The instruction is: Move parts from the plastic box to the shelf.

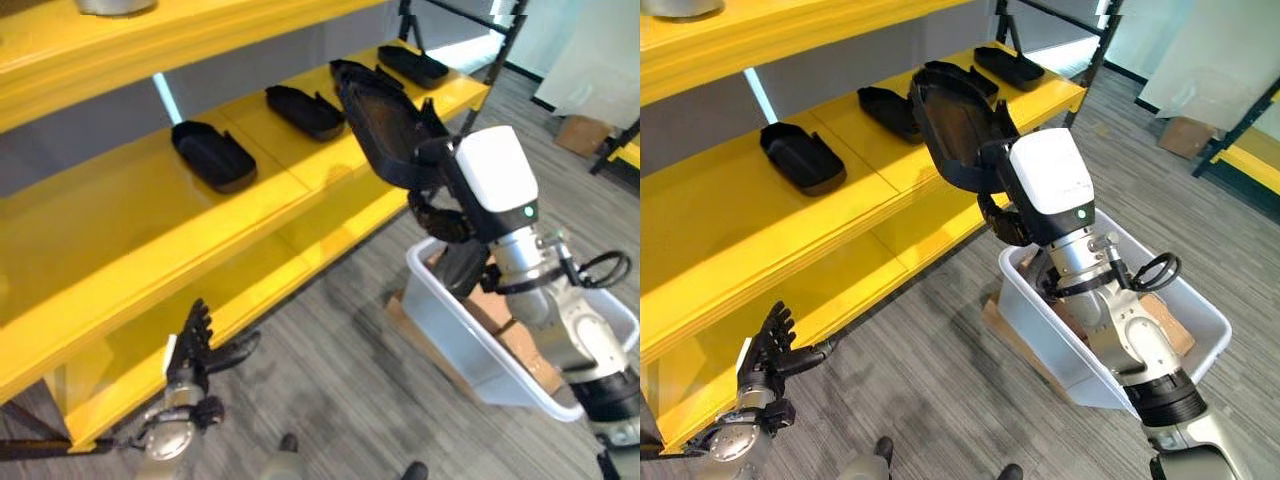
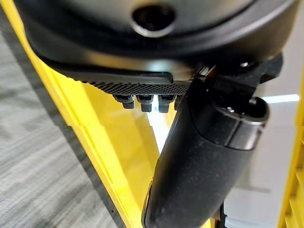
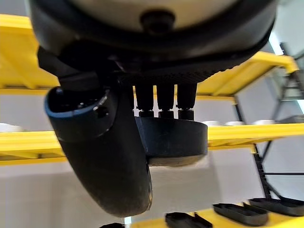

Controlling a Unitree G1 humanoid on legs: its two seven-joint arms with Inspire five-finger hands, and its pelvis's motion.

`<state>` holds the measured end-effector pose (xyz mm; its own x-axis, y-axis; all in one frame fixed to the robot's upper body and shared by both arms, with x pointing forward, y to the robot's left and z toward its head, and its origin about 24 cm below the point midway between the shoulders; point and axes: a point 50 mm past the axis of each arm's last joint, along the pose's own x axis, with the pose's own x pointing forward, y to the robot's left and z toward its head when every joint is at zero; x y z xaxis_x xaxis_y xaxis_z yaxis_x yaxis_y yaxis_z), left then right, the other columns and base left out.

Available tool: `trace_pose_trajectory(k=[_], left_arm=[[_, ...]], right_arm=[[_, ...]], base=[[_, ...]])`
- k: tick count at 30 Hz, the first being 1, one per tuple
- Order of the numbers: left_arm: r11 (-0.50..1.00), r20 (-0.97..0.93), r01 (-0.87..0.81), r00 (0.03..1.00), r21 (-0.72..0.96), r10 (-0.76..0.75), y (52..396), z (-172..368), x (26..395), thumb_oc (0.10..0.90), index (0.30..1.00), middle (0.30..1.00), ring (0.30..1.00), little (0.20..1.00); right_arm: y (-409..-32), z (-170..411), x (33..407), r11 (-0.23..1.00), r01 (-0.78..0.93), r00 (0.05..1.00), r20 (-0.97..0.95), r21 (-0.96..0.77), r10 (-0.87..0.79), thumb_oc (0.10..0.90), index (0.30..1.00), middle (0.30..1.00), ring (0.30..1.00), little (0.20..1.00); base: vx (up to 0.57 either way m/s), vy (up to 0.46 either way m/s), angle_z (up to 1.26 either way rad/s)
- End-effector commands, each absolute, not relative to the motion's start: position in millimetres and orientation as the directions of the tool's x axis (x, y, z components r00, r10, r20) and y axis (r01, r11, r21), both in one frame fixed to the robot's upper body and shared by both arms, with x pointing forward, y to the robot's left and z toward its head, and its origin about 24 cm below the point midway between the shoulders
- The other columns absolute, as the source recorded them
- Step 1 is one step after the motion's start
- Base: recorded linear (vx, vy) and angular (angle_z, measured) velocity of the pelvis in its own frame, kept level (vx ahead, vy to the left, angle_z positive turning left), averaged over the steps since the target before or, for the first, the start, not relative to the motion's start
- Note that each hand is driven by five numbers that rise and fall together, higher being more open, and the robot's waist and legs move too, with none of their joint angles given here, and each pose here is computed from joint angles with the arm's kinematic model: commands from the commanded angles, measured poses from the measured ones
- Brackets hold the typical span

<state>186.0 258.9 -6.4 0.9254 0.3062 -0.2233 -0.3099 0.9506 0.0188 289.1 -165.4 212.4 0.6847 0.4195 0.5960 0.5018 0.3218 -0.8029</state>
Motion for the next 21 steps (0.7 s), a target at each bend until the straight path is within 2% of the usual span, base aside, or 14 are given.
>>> trace_pose_trajectory(k=[1,6,9,13,19,21], left_arm=[[0.974,-0.013,-0.225,0.974,0.030,0.226,245.8,28.9,205.0,0.900,1.000,1.000,1.000,1.000],[0.970,0.014,-0.239,0.971,0.043,0.238,250.9,34.5,206.0,0.900,1.000,1.000,1.000,1.000],[0.971,0.018,-0.229,0.973,0.065,0.228,251.2,36.1,210.4,0.900,1.000,1.000,1.000,1.000],[0.975,0.032,-0.207,0.978,0.082,0.205,248.3,38.5,223.3,0.900,1.000,1.000,1.000,1.000],[0.977,0.034,-0.205,0.979,0.061,0.203,241.5,37.4,225.8,0.900,1.000,1.000,1.000,1.000],[0.977,0.026,-0.205,0.979,0.052,0.203,239.4,35.6,226.7,0.900,1.000,1.000,1.000,1.000]], right_arm=[[-156.2,267.1,285.0,0.375,0.677,0.493,0.769,-0.633,0.408,0.400,0.300,0.300,0.300,0.300],[-148.8,274.7,290.6,0.340,0.694,0.484,0.760,-0.635,0.433,0.400,0.300,0.300,0.300,0.300],[-150.6,269.6,293.5,0.310,0.684,0.513,0.737,-0.661,0.440,0.400,0.300,0.300,0.300,0.300],[-160.2,269.1,288.9,0.287,0.685,0.524,0.726,-0.670,0.446,0.400,0.300,0.300,0.300,0.300],[-153.3,286.0,281.7,0.345,0.704,0.441,0.763,-0.620,0.473,0.400,0.300,0.300,0.300,0.300],[-159.2,283.8,280.6,0.325,0.706,0.460,0.756,-0.630,0.466,0.400,0.300,0.300,0.300,0.300]], base=[[-0.06,0.171,0.08],[-0.02,0.159,0.05],[0.05,0.114,0.08],[0.11,0.095,0.93],[0.10,-0.043,0.35],[0.08,-0.193,0.67]])
